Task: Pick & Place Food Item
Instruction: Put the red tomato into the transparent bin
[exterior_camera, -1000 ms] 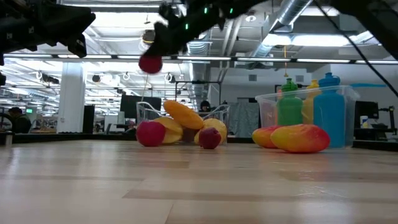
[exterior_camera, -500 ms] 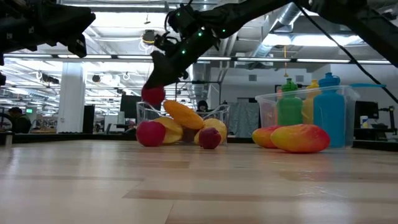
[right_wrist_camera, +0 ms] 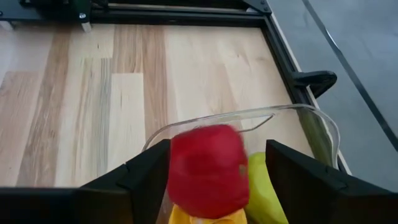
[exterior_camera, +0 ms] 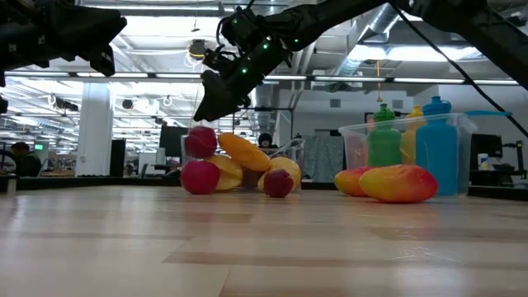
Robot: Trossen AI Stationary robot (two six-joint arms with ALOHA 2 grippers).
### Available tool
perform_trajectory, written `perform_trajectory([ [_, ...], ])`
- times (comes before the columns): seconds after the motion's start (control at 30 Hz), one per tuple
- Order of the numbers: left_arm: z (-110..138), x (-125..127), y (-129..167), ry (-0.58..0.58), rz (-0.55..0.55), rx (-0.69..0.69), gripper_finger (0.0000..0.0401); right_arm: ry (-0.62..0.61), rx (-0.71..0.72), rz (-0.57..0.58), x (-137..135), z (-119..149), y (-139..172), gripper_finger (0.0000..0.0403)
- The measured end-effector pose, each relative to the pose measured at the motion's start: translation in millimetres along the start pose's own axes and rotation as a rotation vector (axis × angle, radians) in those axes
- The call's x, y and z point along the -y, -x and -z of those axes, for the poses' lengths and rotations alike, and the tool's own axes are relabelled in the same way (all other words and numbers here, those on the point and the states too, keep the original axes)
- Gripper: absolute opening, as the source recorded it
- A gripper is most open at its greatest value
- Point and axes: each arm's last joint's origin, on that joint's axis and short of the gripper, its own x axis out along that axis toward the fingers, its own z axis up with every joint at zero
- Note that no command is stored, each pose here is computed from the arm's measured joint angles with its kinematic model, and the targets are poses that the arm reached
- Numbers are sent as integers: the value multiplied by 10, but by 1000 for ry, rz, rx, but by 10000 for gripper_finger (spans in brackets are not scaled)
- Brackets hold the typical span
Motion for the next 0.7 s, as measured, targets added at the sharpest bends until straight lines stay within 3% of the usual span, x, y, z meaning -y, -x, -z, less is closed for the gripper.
perform_trajectory([
  [0.3, 0, 0, 0, 0, 0, 0, 53, 9, 22, -82, -29, -46, 73, 267],
  [0.5, 0, 0, 0, 0, 0, 0, 53, 13, 52, -84, -152, -292, 520, 271],
  [0.7, 0, 0, 0, 0, 0, 0, 53, -99, -38, 77, -540, -373, 876, 271],
])
